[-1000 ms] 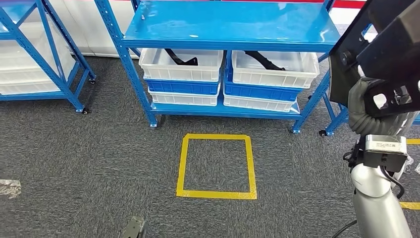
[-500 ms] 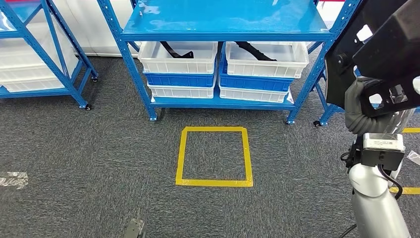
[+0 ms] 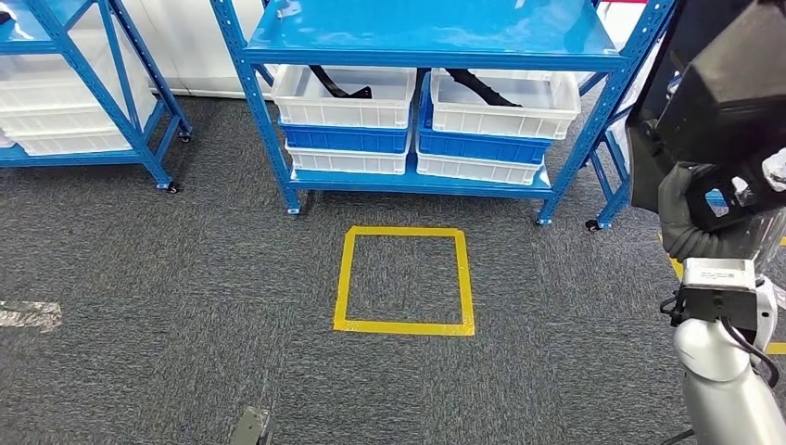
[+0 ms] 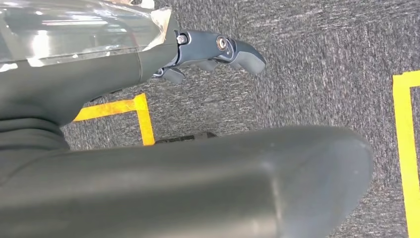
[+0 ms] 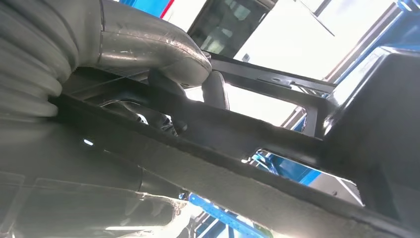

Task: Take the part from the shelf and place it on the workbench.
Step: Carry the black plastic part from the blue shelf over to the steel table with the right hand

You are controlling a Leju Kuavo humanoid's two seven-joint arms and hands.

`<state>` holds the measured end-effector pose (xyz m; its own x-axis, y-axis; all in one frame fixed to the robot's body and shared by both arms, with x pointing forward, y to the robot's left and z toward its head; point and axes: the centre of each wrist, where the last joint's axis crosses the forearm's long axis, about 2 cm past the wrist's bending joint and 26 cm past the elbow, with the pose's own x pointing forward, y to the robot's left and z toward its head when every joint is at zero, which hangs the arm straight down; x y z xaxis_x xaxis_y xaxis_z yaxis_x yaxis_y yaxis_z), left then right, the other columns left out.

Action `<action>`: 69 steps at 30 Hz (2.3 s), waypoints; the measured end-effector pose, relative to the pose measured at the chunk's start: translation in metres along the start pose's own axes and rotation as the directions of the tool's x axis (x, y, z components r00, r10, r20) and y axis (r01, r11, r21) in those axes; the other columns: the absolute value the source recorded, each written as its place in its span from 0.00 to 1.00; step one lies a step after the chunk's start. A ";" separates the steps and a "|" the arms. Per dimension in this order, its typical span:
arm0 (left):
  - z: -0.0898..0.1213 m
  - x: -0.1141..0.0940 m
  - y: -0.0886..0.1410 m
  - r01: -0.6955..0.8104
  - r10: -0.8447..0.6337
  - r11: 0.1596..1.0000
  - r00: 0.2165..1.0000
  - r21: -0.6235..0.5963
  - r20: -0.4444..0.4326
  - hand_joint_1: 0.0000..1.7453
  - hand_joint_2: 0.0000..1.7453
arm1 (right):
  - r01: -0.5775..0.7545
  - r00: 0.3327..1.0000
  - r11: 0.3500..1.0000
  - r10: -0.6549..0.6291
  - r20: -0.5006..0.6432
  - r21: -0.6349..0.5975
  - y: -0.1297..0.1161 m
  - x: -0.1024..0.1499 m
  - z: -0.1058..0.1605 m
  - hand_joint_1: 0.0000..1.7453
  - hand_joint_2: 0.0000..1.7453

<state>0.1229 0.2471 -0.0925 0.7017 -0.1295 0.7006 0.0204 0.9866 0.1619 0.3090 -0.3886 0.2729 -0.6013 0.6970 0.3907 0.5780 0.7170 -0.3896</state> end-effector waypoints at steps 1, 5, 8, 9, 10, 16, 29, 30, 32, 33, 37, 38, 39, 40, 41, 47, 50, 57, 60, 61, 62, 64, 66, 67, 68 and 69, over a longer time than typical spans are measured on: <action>0.000 0.000 0.000 0.001 -0.001 1.000 1.000 0.001 0.000 0.00 0.00 | -0.004 1.000 1.000 0.004 -0.003 0.005 0.000 0.000 0.001 1.00 1.00; 0.000 -0.001 0.001 0.004 -0.004 1.000 1.000 0.004 -0.001 0.00 0.00 | -0.010 1.000 1.000 0.010 -0.010 0.018 -0.001 -0.002 0.005 1.00 1.00; 0.000 -0.001 0.001 0.005 -0.005 1.000 1.000 0.004 -0.001 0.00 0.00 | -0.013 1.000 1.000 0.013 -0.009 0.019 -0.002 -0.002 0.005 1.00 1.00; 0.001 -0.001 0.001 0.006 -0.006 1.000 1.000 0.004 -0.001 0.00 0.00 | -0.014 1.000 1.000 0.015 -0.010 0.021 -0.002 -0.002 0.005 1.00 1.00; 0.001 -0.002 0.001 0.007 -0.007 1.000 1.000 0.003 -0.002 0.00 0.00 | -0.017 1.000 1.000 0.017 -0.011 0.023 -0.001 -0.002 0.006 1.00 1.00; 0.000 0.000 0.000 0.017 -0.017 1.000 1.000 -0.005 0.003 0.00 0.00 | -0.039 0.999 0.999 0.040 -0.015 0.032 -0.002 -0.002 0.009 1.00 1.00; 0.001 -0.001 -0.002 0.032 -0.032 0.999 0.999 -0.018 0.002 0.00 0.00 | -0.055 0.998 0.997 0.058 -0.038 0.060 -0.008 -0.002 0.023 1.00 1.00; 0.001 -0.001 -0.002 0.033 -0.033 0.999 0.999 -0.019 0.003 0.00 0.00 | -0.056 0.998 0.997 0.058 -0.036 0.059 -0.009 -0.002 0.023 1.00 1.00; 0.001 -0.002 -0.002 0.036 -0.036 0.999 0.999 -0.019 0.002 0.00 0.00 | -0.056 0.998 0.997 0.058 -0.034 0.060 -0.010 -0.002 0.022 1.00 1.00; 0.002 -0.002 -0.002 0.037 -0.037 0.999 0.999 -0.018 0.001 0.00 0.00 | -0.056 0.998 0.997 0.058 -0.033 0.062 -0.010 -0.002 0.022 1.00 1.00; 0.002 -0.004 0.000 0.041 -0.041 0.999 0.999 -0.009 -0.003 0.00 0.00 | -0.055 0.998 0.997 0.057 -0.030 0.063 -0.010 -0.002 0.020 1.00 1.00; 0.002 -0.004 0.000 0.040 -0.040 0.999 0.999 -0.009 -0.003 0.00 0.00 | -0.055 0.998 0.997 0.057 -0.030 0.063 -0.010 -0.002 0.020 1.00 1.00; 0.002 -0.004 0.000 0.040 -0.040 0.999 0.999 -0.009 -0.003 0.00 0.00 | -0.055 0.998 0.997 0.057 -0.030 0.063 -0.010 -0.002 0.020 1.00 1.00; 0.003 -0.004 0.000 0.040 -0.040 0.999 0.999 -0.009 -0.004 0.00 0.00 | -0.055 0.998 0.997 0.057 -0.030 0.063 -0.010 -0.002 0.020 1.00 1.00; 0.003 -0.005 -0.001 0.039 -0.039 0.999 0.999 -0.010 -0.005 0.00 0.00 | -0.055 0.998 0.996 0.057 -0.030 0.063 -0.010 -0.002 0.020 1.00 1.00; 0.002 -0.004 -0.001 0.039 -0.039 0.999 0.999 -0.009 -0.001 0.00 0.00 | -0.057 0.998 0.997 0.059 -0.027 0.060 -0.011 -0.002 0.019 1.00 1.00; 0.003 -0.004 0.000 0.040 -0.040 0.999 0.999 -0.008 -0.002 0.00 0.00 | -0.058 0.998 0.997 0.059 -0.024 0.058 -0.011 -0.002 0.018 1.00 1.00; 0.003 -0.004 -0.002 0.035 -0.035 0.999 0.999 0.004 -0.008 0.00 0.00 | -0.059 0.998 0.996 0.061 -0.029 0.061 -0.012 -0.002 0.020 1.00 1.00; 0.003 -0.005 -0.001 0.032 -0.031 0.999 0.999 0.012 -0.012 0.00 0.00 | -0.057 0.998 0.997 0.059 -0.025 0.060 -0.011 -0.002 0.019 1.00 1.00; 0.003 -0.005 -0.001 0.030 -0.030 0.999 0.999 0.014 -0.013 0.00 0.00 | -0.056 0.998 0.997 0.057 -0.022 0.060 -0.010 -0.002 0.019 1.00 1.00; 0.003 -0.005 -0.001 0.029 -0.028 0.999 0.999 0.017 -0.015 0.00 0.00 | -0.054 0.998 0.997 0.055 -0.021 0.061 -0.010 -0.002 0.018 1.00 1.00; 0.004 -0.007 -0.001 0.028 -0.027 0.999 0.999 0.023 -0.020 0.00 0.00 | -0.049 0.999 0.997 0.050 -0.021 0.064 -0.007 -0.003 0.018 1.00 1.00; 0.005 -0.009 0.001 0.028 -0.027 0.999 0.999 0.031 -0.027 0.00 0.00 | -0.043 0.999 0.997 0.044 -0.022 0.066 -0.004 -0.003 0.017 1.00 1.00; 0.006 -0.010 0.001 0.028 -0.027 0.999 0.999 0.034 -0.029 0.00 0.00 | -0.039 0.999 0.997 0.041 -0.022 0.066 -0.003 -0.003 0.017 1.00 1.00; 0.006 -0.010 0.002 0.027 -0.026 0.999 0.999 0.036 -0.030 0.00 0.00 | -0.036 0.999 0.997 0.038 -0.022 0.066 -0.003 -0.003 0.016 1.00 1.00; 0.006 -0.010 0.002 0.026 -0.025 0.999 0.999 0.037 -0.030 0.00 0.00 | -0.033 0.999 0.997 0.034 -0.023 0.068 -0.002 -0.003 0.016 1.00 1.00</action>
<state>0.1116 0.2494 -0.0955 0.7219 -0.1507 0.6754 0.0118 0.9785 0.2057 0.3009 -0.3921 0.2586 -0.5683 0.7214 0.3958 0.5585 0.6914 -0.4583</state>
